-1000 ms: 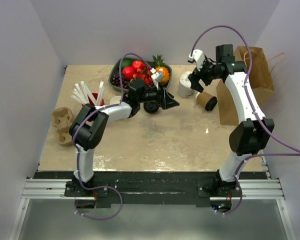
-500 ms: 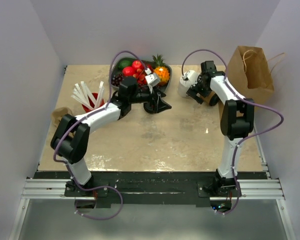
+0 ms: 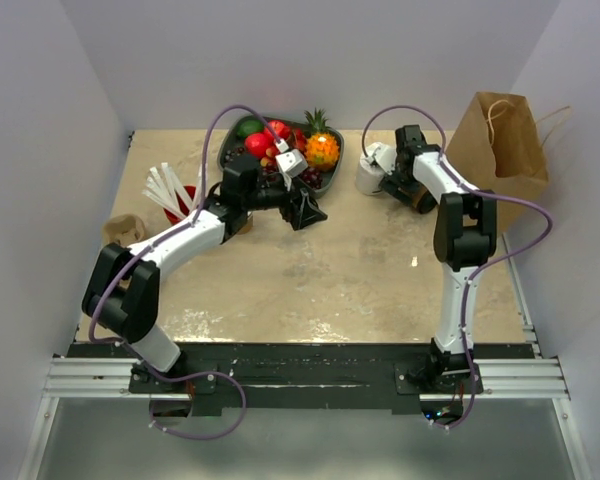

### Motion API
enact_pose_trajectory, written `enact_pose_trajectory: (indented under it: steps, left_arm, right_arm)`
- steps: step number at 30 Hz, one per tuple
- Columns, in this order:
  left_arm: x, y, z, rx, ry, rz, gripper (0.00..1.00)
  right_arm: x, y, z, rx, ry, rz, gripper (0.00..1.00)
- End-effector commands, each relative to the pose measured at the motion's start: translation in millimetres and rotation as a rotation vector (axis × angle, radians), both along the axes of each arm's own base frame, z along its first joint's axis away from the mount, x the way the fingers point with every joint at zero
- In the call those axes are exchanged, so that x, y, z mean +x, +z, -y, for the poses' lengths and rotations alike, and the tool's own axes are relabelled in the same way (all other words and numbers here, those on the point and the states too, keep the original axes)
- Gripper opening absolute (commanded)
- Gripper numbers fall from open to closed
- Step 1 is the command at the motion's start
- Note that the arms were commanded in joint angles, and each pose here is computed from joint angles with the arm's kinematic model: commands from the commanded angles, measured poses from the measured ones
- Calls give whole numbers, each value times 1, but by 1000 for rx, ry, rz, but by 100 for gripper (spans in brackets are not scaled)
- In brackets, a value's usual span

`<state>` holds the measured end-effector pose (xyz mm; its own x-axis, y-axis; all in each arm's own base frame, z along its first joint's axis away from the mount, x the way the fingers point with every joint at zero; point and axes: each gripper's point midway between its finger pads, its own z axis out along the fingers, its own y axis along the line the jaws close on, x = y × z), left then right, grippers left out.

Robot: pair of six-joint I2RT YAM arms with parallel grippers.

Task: Pack the takeout coffee

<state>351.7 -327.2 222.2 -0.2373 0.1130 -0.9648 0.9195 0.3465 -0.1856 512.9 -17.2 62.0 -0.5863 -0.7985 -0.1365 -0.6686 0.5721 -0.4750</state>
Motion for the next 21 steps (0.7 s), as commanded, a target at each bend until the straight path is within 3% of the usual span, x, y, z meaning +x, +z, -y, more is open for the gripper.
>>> enact_pose_trajectory:
  steps: [1, 5, 10, 11, 16, 17, 19, 20, 21]
  left_arm:
    - [-3, 17, -7, 3, -13, 77, 88]
    - [-4, 13, -10, 32, -27, 135, 88]
    - [-9, 4, -16, 99, -43, 264, 88]
    - [-11, 4, -14, 117, -41, 304, 88]
    - [-21, 31, 0, 140, -5, 540, 92]
    - [-26, 36, 9, 131, -2, 558, 92]
    - [-30, 41, 21, 98, 8, 539, 92]
    - [-35, 41, 30, 82, -2, 519, 92]
    - [-37, 43, 35, 64, -4, 495, 92]
  right_arm:
    - [-10, 43, -11, 62, -42, 49, 75]
    - [-22, 90, -52, 350, -116, 89, 70]
    - [-62, 126, -119, 770, -181, -25, 68]
    - [-74, 123, -139, 882, -203, -94, 68]
    - [-98, 128, -179, 1167, -294, -290, 66]
    - [-109, 128, -193, 1272, -387, -404, 66]
    - [-104, 136, -204, 1427, -432, -485, 66]
    - [-110, 132, -210, 1490, -570, -591, 66]
    - [-106, 133, -216, 1543, -554, -624, 66]
